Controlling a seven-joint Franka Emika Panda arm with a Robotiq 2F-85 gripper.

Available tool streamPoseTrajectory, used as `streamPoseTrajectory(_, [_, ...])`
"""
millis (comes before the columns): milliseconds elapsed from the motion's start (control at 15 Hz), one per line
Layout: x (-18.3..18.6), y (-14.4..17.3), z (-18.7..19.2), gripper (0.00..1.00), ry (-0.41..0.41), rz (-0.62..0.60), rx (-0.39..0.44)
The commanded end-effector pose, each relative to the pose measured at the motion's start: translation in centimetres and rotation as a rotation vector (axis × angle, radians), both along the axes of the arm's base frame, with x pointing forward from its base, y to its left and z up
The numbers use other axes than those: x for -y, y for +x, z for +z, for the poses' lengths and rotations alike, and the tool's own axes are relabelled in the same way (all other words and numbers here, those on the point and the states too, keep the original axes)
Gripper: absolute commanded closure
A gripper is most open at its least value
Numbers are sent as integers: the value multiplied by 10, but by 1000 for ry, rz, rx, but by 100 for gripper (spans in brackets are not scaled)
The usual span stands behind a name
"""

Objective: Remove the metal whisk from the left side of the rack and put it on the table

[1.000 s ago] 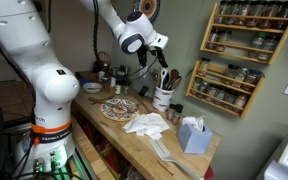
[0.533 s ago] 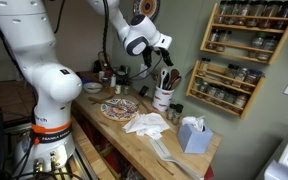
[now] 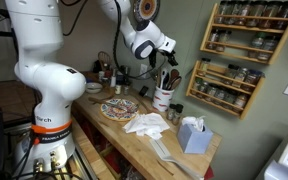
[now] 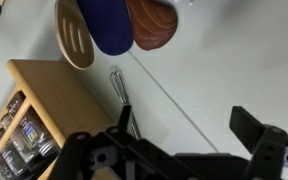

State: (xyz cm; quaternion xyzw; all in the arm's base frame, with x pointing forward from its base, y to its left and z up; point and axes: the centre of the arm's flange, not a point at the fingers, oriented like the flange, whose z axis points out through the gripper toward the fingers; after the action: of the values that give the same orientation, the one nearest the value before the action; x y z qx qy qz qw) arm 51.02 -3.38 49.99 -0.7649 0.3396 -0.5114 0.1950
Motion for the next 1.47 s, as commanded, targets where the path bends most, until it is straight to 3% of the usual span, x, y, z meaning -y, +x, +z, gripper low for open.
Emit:
streamPoseTrajectory(0, [33,19,-30,0,57,-18,27])
streamPoseTrajectory(600, [53,29,-54,0,163,-69,39])
streamPoseTrajectory(1133, [53,41,-72,0,203,-84,157])
streamPoseTrajectory(1400, [66,58,-77,0,219,-153,202])
